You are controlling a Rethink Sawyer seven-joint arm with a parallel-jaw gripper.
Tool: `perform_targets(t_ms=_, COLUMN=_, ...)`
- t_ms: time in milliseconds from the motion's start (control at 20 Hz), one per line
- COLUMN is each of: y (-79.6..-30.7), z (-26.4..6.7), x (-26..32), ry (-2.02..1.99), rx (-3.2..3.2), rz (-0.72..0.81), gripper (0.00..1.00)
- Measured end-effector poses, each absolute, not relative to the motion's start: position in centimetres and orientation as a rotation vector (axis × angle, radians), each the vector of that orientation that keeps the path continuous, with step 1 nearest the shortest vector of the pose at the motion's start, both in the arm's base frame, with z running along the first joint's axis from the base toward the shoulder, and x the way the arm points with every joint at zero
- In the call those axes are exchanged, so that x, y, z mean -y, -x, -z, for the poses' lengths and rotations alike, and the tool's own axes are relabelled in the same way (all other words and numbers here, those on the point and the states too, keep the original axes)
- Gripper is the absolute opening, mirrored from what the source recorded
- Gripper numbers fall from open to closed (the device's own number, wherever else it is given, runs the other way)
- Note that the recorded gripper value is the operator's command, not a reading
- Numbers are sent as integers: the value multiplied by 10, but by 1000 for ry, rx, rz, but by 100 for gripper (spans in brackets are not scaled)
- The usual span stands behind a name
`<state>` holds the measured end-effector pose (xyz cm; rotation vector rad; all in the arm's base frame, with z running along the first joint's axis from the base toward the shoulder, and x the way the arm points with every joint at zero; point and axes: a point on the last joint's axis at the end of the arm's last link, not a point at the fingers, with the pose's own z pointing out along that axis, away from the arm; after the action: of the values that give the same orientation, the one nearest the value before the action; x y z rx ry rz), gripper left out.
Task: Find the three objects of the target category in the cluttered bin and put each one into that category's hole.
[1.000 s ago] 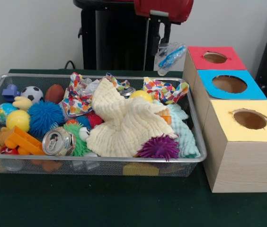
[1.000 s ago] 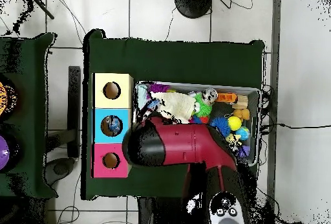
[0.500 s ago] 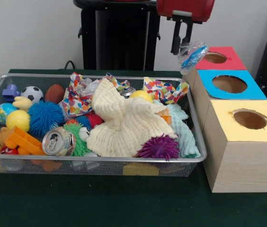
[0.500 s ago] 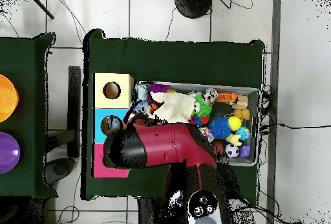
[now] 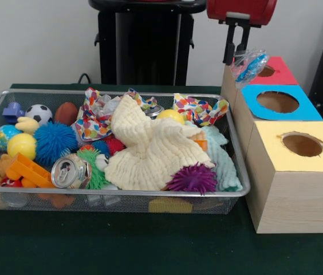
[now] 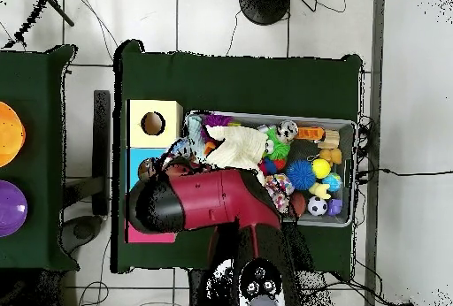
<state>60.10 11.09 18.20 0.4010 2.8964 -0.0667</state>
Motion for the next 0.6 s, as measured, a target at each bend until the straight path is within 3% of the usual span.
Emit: perform_targets(t_ms=600, y=-593, z=-183, x=-127, ry=-385, rx=-2902, rz=82, gripper=0)
